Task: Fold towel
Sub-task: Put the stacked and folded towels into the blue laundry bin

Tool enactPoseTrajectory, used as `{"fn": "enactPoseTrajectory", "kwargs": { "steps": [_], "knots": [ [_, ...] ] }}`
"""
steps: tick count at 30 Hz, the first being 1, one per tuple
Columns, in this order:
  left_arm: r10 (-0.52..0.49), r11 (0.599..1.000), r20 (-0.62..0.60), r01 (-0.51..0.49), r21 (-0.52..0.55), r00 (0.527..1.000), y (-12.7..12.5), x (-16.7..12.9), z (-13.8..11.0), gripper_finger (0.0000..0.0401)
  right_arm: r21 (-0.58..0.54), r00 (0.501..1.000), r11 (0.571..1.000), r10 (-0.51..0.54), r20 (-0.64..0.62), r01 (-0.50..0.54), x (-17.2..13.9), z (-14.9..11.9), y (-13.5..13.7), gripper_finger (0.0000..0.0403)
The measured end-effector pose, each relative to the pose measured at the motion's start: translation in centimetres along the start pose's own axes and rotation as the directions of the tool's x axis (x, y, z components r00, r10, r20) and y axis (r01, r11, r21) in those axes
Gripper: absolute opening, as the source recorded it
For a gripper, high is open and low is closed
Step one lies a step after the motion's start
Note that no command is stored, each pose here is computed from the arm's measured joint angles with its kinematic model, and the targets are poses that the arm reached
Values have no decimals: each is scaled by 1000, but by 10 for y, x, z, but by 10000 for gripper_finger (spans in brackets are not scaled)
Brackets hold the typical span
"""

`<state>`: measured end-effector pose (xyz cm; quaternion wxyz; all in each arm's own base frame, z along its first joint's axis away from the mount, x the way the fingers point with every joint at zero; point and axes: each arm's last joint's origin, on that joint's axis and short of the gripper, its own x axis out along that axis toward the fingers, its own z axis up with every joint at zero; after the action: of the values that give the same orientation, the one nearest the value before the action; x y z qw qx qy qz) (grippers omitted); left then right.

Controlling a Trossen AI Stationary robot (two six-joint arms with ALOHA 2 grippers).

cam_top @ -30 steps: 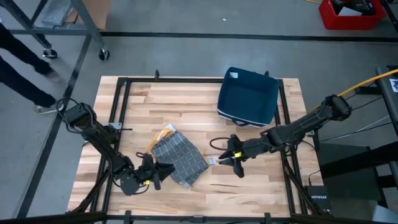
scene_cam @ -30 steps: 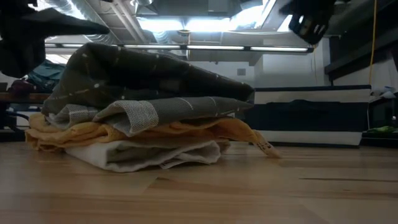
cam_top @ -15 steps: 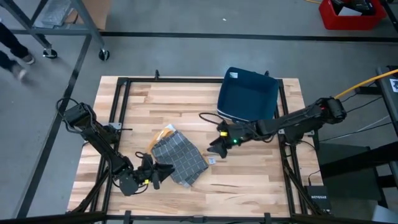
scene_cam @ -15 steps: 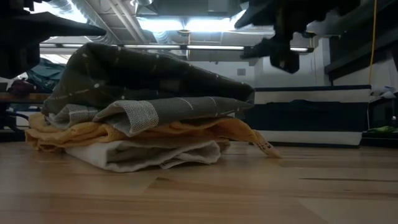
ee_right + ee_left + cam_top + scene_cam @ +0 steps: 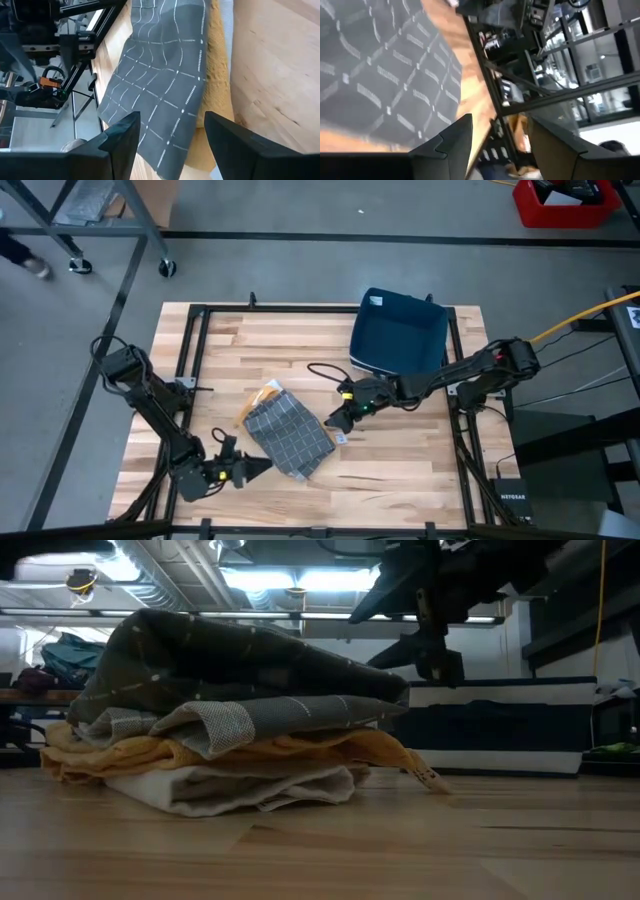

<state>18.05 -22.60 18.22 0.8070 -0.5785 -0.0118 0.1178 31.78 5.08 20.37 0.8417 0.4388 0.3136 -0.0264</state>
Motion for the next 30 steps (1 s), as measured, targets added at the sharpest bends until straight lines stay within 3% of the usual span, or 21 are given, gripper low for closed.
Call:
{"fn": "enactPoseTrajectory", "kwargs": {
  "steps": [7,11,20,26,30],
  "knots": [
    [-15,992,-33,11,-127,999,0,-15,-7,178,1,1000,1000,-6,0,6,15,6,6,227],
    [-19,992,6,19,-126,1000,-3,-17,-7,158,8,1000,1000,5,-20,-5,17,10,4,227],
    [-59,998,97,59,-7,994,-44,-34,-7,95,16,992,998,61,-106,-60,15,14,1,227],
    [-49,990,204,21,139,978,-67,-55,18,51,-9,990,997,72,-121,-74,16,13,2,227],
    [-60,973,194,14,229,979,-85,-46,44,16,-10,990,997,72,-121,-74,16,13,2,227]
  ]
}}
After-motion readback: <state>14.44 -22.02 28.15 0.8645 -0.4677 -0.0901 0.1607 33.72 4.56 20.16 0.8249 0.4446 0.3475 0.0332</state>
